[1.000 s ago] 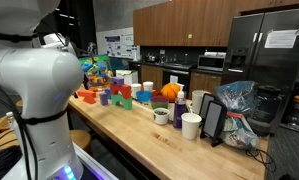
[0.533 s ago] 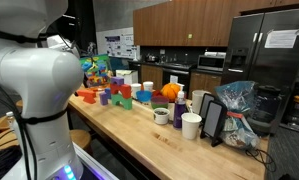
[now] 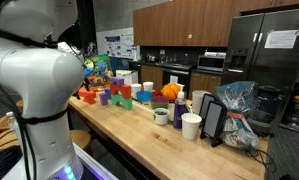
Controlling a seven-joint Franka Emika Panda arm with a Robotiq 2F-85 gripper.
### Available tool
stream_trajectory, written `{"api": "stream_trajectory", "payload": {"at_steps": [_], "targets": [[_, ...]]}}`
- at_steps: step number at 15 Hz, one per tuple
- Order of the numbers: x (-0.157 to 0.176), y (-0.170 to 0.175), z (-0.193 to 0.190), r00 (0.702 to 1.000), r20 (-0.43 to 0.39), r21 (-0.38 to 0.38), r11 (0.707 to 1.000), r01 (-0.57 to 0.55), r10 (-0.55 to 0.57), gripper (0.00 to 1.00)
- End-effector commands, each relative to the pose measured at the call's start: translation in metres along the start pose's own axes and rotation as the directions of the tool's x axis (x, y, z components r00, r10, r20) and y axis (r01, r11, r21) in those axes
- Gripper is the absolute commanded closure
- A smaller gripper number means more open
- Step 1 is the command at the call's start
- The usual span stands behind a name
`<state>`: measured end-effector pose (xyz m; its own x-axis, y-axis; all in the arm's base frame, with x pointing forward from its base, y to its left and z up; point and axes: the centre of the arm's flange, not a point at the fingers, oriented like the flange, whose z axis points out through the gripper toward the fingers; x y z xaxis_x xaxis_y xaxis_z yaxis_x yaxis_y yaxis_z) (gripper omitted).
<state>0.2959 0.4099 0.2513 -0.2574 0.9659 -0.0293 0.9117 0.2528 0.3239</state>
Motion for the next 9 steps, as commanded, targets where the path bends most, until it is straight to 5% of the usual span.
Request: {"api": "stream_trajectory", "payload": {"at_steps": [1,9], "targets": [[0.0086,0.0045,0.0154,1.000,0.003,-0.028,0.999,-0.020,0.020,0.00],[0.0023,0.0115,0.0171,0.989,0.007,-0.034,0.989,-0.145,0.145,0.00]]}}
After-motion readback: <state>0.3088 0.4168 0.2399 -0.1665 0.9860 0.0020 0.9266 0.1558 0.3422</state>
